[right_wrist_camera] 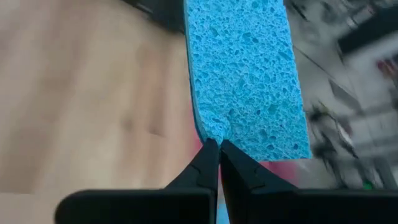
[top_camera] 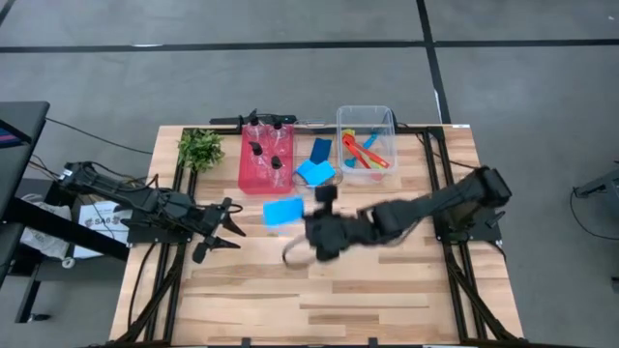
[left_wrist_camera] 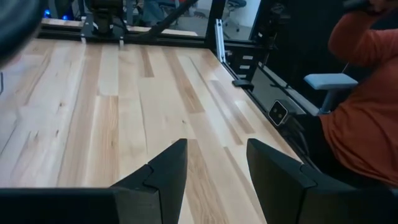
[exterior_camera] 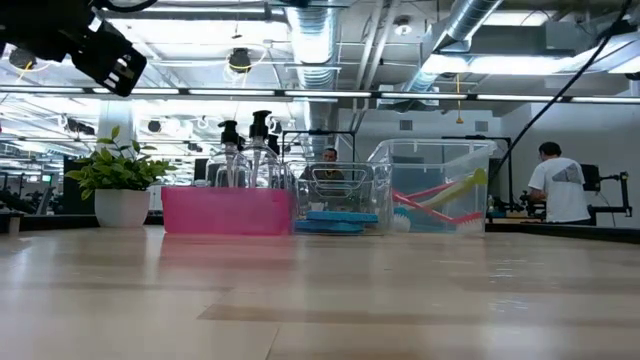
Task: Pick & Place Kitchen Sink Supplies
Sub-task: Put the blue sponge into the left transparent bin
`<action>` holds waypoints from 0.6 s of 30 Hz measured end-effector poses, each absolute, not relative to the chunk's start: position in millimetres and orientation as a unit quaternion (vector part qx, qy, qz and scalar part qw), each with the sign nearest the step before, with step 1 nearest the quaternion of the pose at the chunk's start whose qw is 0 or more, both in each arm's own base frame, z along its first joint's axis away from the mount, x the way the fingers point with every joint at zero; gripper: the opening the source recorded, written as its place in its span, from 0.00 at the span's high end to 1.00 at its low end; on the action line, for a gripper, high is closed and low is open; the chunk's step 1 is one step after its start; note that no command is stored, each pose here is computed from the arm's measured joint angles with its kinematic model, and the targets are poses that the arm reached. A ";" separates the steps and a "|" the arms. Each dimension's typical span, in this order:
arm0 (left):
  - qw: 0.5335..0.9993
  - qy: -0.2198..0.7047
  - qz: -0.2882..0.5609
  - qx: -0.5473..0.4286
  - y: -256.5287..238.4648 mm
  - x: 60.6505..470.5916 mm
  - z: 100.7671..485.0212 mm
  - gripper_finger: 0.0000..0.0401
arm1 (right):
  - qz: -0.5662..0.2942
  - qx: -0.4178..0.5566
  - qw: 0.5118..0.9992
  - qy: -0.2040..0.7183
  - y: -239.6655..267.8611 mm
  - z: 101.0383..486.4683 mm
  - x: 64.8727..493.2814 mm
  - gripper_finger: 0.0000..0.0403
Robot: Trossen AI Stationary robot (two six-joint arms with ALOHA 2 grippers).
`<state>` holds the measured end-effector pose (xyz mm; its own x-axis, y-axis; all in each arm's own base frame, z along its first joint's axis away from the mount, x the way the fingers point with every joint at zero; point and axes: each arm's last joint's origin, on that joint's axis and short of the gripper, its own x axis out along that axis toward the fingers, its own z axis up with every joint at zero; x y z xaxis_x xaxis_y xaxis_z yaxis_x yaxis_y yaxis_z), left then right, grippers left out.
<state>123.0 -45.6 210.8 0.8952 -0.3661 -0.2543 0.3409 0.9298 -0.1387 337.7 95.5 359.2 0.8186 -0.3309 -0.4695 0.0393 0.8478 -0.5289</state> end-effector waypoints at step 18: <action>0.975 0.152 -0.162 -0.026 -48.5 134.6 205.2 0.58 | -0.284 -0.103 0.827 0.475 -87.0 301.3 353.4 1.00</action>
<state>134.6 -48.5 205.2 0.9012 -0.3237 -0.2881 0.3079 0.9462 -0.0998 353.4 -87.0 301.3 0.3887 -0.5668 -0.7264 0.3709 0.8180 -0.4398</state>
